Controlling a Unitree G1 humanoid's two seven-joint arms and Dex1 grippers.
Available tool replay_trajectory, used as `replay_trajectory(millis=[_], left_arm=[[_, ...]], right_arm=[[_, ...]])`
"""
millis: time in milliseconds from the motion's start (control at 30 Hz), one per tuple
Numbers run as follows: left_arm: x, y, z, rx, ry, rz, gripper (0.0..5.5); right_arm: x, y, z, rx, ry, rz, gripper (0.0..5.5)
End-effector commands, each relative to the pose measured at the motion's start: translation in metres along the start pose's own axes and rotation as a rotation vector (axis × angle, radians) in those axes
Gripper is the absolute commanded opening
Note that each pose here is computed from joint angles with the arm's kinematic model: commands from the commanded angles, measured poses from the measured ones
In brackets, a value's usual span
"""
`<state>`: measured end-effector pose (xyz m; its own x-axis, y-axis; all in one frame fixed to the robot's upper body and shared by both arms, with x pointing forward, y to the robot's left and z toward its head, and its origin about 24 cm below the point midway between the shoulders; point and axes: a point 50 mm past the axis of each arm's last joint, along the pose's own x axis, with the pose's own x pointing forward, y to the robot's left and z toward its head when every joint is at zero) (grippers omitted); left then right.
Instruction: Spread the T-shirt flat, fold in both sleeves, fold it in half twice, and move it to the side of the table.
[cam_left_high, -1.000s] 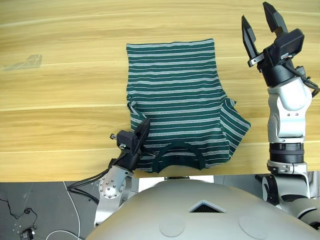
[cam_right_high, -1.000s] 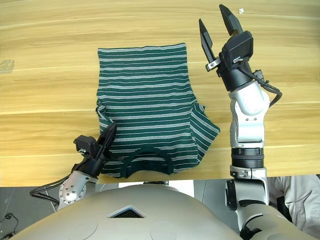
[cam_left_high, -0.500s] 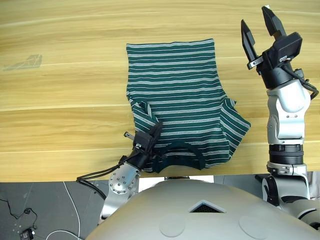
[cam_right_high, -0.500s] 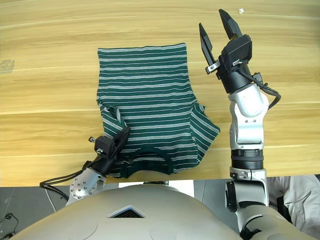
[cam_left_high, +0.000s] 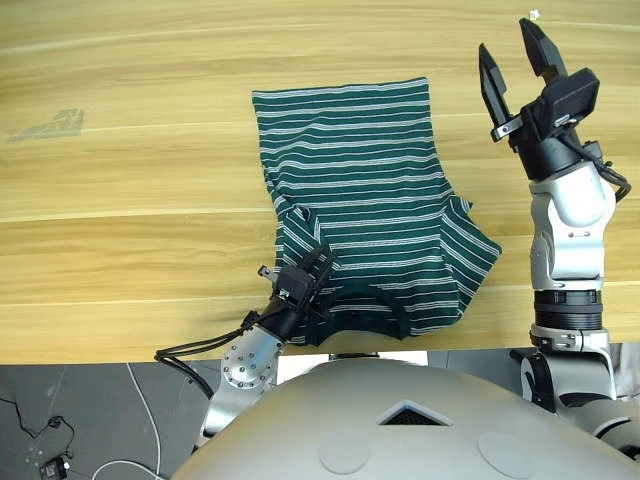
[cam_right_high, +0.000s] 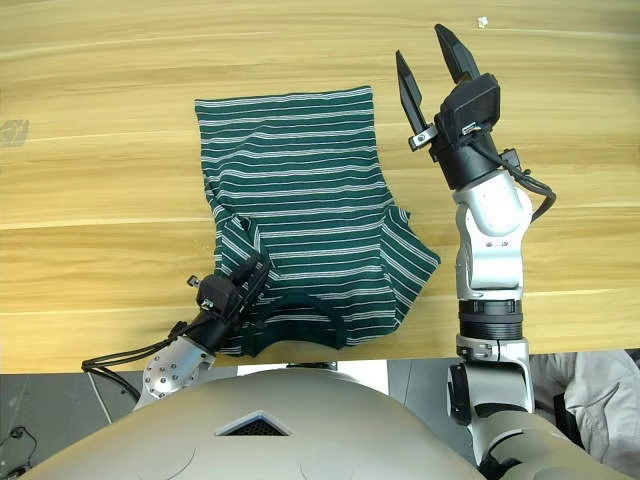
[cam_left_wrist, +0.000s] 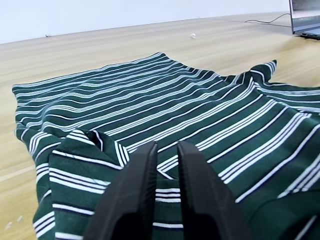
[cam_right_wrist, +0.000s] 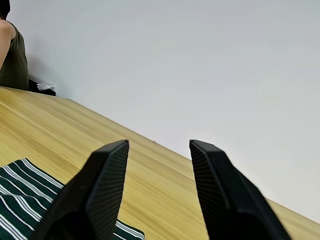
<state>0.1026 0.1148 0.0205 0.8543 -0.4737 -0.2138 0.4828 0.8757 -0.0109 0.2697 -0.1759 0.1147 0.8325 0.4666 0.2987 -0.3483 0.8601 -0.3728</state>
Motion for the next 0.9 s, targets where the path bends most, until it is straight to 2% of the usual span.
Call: replay_trajectory(millis=[33,100,200,333,433,500,700,900], left_arm=[[-0.001,-0.014,0.01,-0.047,-0.057,-0.116,1.47],[-0.002,-0.018,0.017,-0.048,-0.087,-0.185,1.5],[-0.001,-0.005,0.033,-0.075,-0.154,-0.183,1.5],[-0.001,0.053,0.069,-0.135,-0.329,0.135,1.5],[-0.022,0.105,0.09,-0.13,-0.457,0.478,1.5],[-0.035,0.12,0.089,-0.117,-0.444,0.596,1.5],[-0.038,0.116,0.079,-0.132,-0.381,0.634,1.5],[-0.031,0.112,0.071,-0.144,-0.345,0.621,1.5]], right_arm=[[-0.003,-0.001,-0.003,0.002,0.014,0.004,2.27],[-0.005,0.0,-0.005,0.016,0.03,0.005,2.27],[-0.022,-0.003,-0.016,0.12,0.114,-0.008,2.27],[-0.071,-0.008,-0.034,0.446,0.333,0.015,2.27],[-0.111,-0.021,-0.046,0.663,0.504,0.029,2.27],[-0.134,-0.031,-0.048,0.746,0.595,0.023,2.27],[-0.17,-0.031,-0.052,0.776,0.808,0.067,2.27],[-0.179,-0.013,-0.05,0.833,0.849,0.2,2.27]])
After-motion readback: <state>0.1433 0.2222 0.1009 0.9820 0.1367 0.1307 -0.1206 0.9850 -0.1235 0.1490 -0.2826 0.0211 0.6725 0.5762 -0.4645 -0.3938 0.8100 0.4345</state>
